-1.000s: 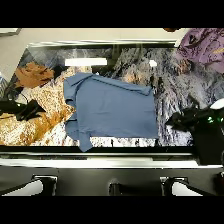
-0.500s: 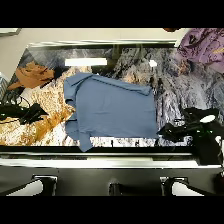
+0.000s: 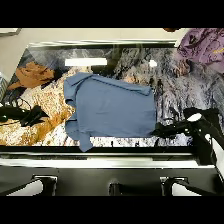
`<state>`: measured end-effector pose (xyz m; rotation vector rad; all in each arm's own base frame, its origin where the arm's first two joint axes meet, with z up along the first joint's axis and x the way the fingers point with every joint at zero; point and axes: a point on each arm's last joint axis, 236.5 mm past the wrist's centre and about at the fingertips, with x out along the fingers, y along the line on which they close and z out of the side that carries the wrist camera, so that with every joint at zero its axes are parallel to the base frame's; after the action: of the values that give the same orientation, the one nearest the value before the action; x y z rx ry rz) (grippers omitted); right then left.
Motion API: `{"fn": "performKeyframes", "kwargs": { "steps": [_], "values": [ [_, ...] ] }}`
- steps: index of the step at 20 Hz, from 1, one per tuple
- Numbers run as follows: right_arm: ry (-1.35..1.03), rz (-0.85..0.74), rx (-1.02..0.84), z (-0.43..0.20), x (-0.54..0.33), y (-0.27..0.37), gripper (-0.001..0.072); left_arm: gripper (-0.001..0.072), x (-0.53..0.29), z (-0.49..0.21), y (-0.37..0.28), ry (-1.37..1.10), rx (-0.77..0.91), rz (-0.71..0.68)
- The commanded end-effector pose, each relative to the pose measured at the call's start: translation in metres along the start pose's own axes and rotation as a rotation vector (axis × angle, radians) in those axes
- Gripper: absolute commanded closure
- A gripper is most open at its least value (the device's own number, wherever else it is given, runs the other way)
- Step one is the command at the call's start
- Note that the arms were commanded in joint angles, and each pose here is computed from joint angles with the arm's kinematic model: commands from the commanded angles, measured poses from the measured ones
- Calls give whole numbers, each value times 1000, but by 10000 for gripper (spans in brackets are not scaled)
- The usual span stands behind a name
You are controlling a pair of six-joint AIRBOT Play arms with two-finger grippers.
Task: Fold the clothes and pants, and hang the long-sleeved shirts on hangers.
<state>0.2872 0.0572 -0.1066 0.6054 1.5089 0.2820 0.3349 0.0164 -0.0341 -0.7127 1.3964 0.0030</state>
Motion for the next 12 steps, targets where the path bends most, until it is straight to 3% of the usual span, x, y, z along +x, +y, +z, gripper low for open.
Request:
{"fn": "performKeyframes", "kwargs": {
  "steps": [1,6,12],
  "values": [
    [-51,-9,-31,3,-19,13,685,291,34,-28,4,48,-25,-73],
    [-93,-7,-54,4,-33,22,685,291,74,-60,-22,31,-53,-301],
    [-88,1,-21,3,-33,24,685,291,89,-71,-23,54,-24,-281]
  ]
}}
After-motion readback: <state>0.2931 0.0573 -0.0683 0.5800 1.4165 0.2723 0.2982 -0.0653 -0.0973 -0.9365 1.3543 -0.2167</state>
